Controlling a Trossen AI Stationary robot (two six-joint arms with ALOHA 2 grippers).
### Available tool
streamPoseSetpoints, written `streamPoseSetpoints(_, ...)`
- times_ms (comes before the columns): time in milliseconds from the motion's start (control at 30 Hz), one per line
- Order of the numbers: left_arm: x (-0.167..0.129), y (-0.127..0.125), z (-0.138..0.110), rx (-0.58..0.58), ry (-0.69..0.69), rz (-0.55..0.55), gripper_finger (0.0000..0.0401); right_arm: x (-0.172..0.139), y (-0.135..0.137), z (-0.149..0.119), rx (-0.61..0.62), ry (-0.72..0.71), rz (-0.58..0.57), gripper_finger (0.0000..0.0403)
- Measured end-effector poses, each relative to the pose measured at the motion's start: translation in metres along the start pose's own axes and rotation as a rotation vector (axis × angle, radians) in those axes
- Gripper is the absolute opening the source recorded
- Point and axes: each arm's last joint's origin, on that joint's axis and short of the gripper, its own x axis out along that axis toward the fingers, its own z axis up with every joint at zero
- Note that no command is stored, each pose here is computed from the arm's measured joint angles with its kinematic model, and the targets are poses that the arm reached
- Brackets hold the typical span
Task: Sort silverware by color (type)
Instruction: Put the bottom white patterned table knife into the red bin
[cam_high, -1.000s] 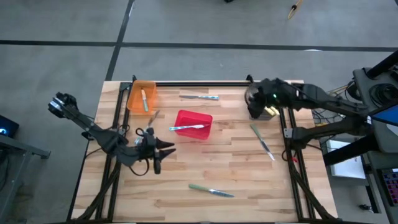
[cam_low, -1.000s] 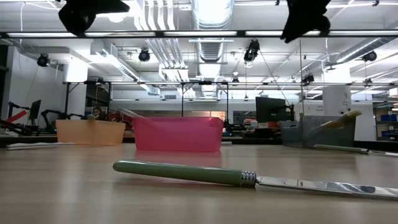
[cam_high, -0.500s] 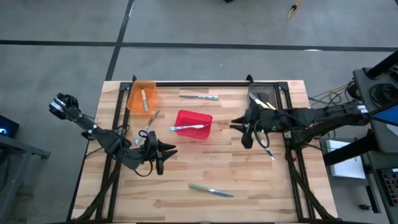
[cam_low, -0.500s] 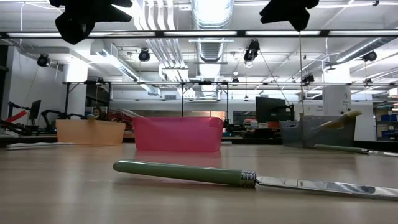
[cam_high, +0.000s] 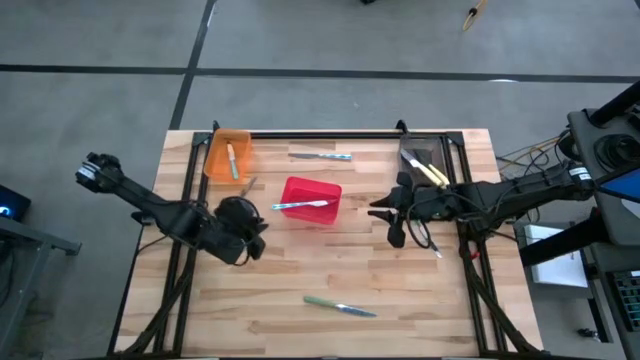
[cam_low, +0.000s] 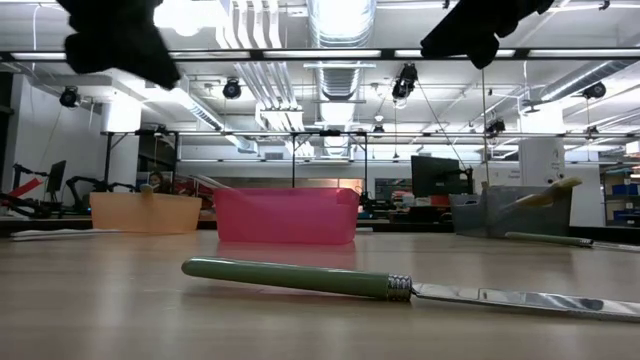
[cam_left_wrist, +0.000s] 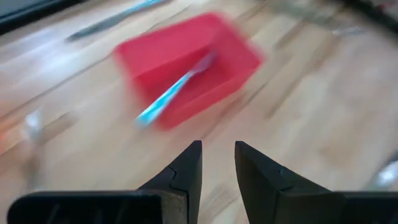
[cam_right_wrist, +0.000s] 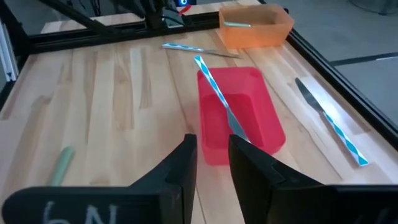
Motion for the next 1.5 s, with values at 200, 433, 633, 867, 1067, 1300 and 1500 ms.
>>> streamPoseSetpoints(200, -0.005, 0.025, -0.008, -0.107, 0.17, 0.213, 0.0076, 0.001, 0.0, -0.003, -0.036, 0.0, 0.0, 0.0078)
streamPoseSetpoints(433, 0.0, 0.037, -0.021, -0.203, 0.268, 0.31, 0.0076, 0.004, -0.001, -0.009, -0.073, 0.011, -0.002, 0.008)
streamPoseSetpoints(633, 0.009, 0.045, -0.02, -0.251, 0.3, 0.369, 0.0076, 0.004, -0.001, -0.008, -0.09, 0.004, -0.001, 0.0073)
streamPoseSetpoints(867, 0.021, 0.056, -0.011, -0.273, 0.353, 0.42, 0.0076, 0.004, 0.0, -0.007, -0.108, -0.009, 0.001, 0.0079)
streamPoseSetpoints(1067, 0.034, 0.068, -0.014, -0.295, 0.358, 0.472, 0.0076, 0.004, 0.0, -0.007, -0.126, -0.009, 0.001, 0.0086)
streamPoseSetpoints(1300, 0.057, 0.082, -0.022, -0.297, 0.398, 0.461, 0.0076, 0.004, 0.0, -0.007, -0.129, -0.009, 0.001, 0.0081)
streamPoseSetpoints(1500, 0.067, 0.099, -0.025, -0.278, 0.426, 0.517, 0.0076, 0.004, 0.0, -0.007, -0.129, -0.009, 0.001, 0.0081)
